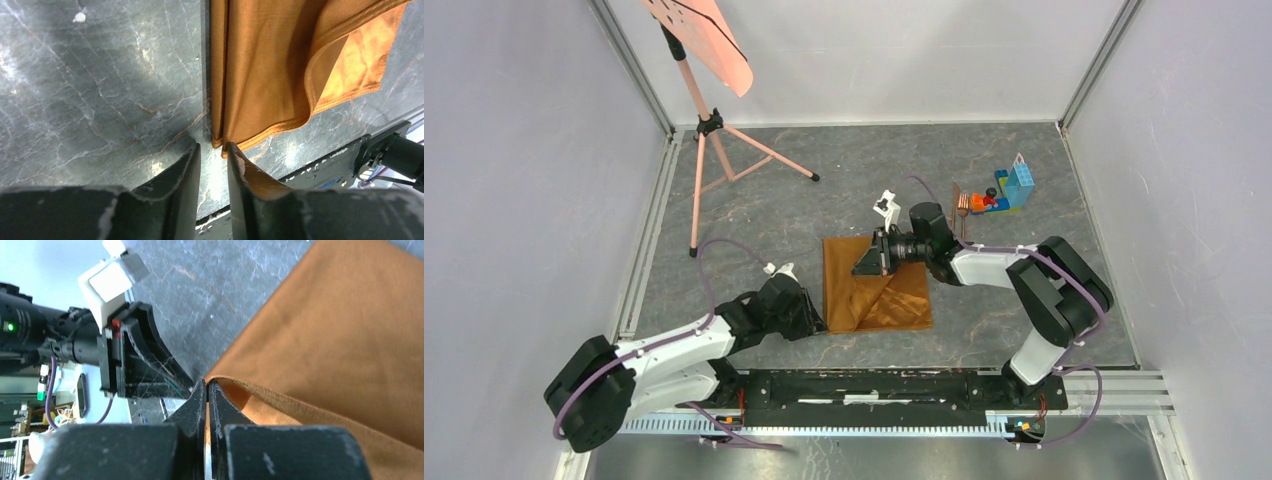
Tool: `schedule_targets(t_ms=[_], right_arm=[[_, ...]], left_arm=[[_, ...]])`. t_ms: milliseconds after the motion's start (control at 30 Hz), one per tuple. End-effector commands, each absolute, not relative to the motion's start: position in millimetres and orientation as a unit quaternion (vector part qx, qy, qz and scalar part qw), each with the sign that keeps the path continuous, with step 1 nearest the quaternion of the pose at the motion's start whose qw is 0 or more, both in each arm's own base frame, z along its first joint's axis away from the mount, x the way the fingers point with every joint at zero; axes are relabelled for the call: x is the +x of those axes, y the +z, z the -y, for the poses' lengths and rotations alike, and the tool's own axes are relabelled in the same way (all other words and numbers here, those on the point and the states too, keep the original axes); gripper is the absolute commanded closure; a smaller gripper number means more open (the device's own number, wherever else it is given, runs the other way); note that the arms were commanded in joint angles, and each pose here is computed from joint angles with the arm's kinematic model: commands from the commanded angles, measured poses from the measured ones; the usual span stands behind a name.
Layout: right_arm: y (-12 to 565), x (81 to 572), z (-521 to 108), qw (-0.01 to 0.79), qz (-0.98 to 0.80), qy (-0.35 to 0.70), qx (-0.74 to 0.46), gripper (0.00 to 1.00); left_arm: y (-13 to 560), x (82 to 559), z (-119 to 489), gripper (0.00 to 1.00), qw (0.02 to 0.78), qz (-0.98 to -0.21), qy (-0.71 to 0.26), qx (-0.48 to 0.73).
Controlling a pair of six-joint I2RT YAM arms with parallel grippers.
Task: Fold the napkin into a case and place the utensils inside
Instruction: Fold the top corner of the square-folded napkin at the center of the board.
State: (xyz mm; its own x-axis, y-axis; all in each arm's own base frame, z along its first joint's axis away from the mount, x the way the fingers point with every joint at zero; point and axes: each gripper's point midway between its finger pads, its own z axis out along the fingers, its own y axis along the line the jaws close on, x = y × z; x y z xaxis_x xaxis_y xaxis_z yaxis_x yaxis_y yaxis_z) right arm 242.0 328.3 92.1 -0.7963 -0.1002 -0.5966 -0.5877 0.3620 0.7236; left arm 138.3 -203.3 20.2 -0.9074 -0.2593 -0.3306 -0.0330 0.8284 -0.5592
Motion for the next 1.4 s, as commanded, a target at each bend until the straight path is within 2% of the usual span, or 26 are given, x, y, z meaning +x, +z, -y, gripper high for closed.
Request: schedule_targets(t_ms=[0,300,600,933,1067,1367], right_arm=[[117,264,-353,0.27,-0.761,0.548,-0.218,1.0],[112,299,-378,0.285,-0.762,0.55,-0.187,1.0],[98,325,-392,0.288,-0.773,0.538,-0.175,1.0],[84,330,-396,0.273,-0.785,0.531,-0.167,1.0],[77,333,-397,0.266,-0.791,0.526,-0.164,0.95],[65,340,-401,0.261,-0.8,0.518,-0.154,0.94]], left_arm=[[17,146,202,0.67,0.208,-0.941,-0.258,-0.069],[1,138,191,0.79,0.194,-0.95,-0.233,-0.07],[-6,134,190,0.85,0.185,-0.953,-0.231,-0.067],[-10,131,185,0.88,0.182,-0.956,-0.22,-0.063],[-11,128,180,0.88,0.178,-0.959,-0.21,-0.059],[-10,131,177,0.89,0.188,-0.959,-0.204,-0.06]])
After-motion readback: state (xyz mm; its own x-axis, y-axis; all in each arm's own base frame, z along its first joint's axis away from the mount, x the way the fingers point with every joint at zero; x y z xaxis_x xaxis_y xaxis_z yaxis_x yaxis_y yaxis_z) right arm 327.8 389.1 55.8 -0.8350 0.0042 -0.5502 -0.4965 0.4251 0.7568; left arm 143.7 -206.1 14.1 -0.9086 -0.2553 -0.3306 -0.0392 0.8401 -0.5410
